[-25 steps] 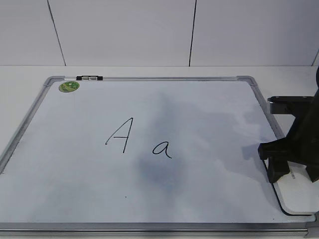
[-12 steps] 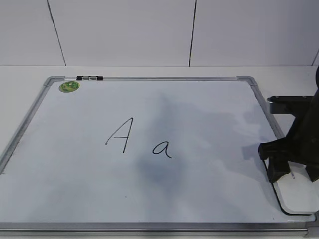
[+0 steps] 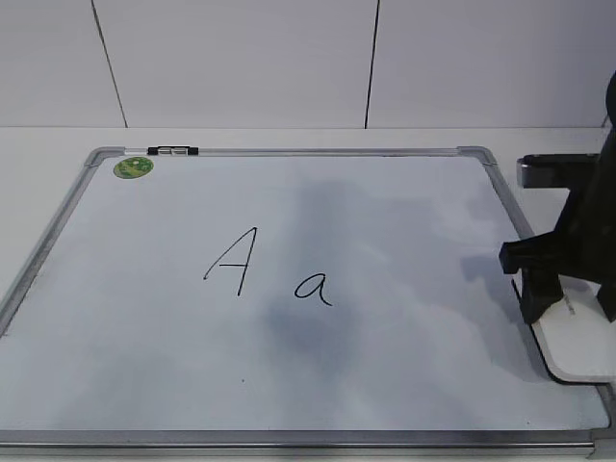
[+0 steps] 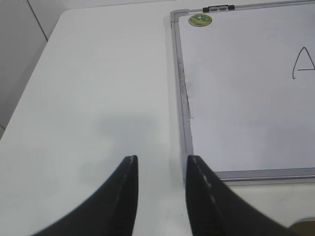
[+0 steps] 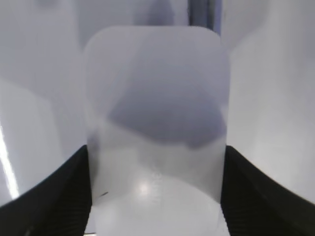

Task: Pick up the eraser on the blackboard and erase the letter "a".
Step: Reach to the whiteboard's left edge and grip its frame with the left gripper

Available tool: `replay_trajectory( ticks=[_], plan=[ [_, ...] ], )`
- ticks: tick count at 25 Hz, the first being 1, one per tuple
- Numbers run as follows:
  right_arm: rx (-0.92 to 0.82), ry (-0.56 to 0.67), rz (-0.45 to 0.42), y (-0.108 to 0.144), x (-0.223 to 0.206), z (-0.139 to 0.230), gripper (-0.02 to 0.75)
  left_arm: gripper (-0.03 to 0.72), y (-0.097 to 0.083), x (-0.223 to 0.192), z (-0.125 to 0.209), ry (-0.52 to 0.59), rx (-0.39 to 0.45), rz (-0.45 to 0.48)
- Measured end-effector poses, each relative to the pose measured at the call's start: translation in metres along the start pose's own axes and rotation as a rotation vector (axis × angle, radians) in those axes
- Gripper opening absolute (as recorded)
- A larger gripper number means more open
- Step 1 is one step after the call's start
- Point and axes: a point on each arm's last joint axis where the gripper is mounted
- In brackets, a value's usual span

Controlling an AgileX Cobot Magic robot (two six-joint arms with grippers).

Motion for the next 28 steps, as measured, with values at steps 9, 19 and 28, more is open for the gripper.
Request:
replay_trajectory(
  ticks=[9, 19, 28],
  plan=[
    [0.012, -0.014, 0.006, 0.001, 0.036, -0.018, 0.544, 0.236, 0.000, 0.000, 0.000, 0.000, 0.000, 0.000],
    [0.157, 0.003, -0.001, 0.034, 0.044, -0.009, 0.544, 0.236, 0.000, 0.000, 0.000, 0.000, 0.000, 0.000],
    [0.252, -0.077, -0.017, 0.061, 0.074, -0.014, 0.544, 0.236, 0.002, 0.001, -0.002, -0.017, -0.010, -0.019]
  ],
)
Point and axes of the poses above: a point on each arm's last joint axis where the gripper is mounted, x pointing back along that axis away from the gripper, y along the wrist's bending axis when the last joint is at zero, z = x × y, and after that the axes turned 4 degrees about x, right-handed
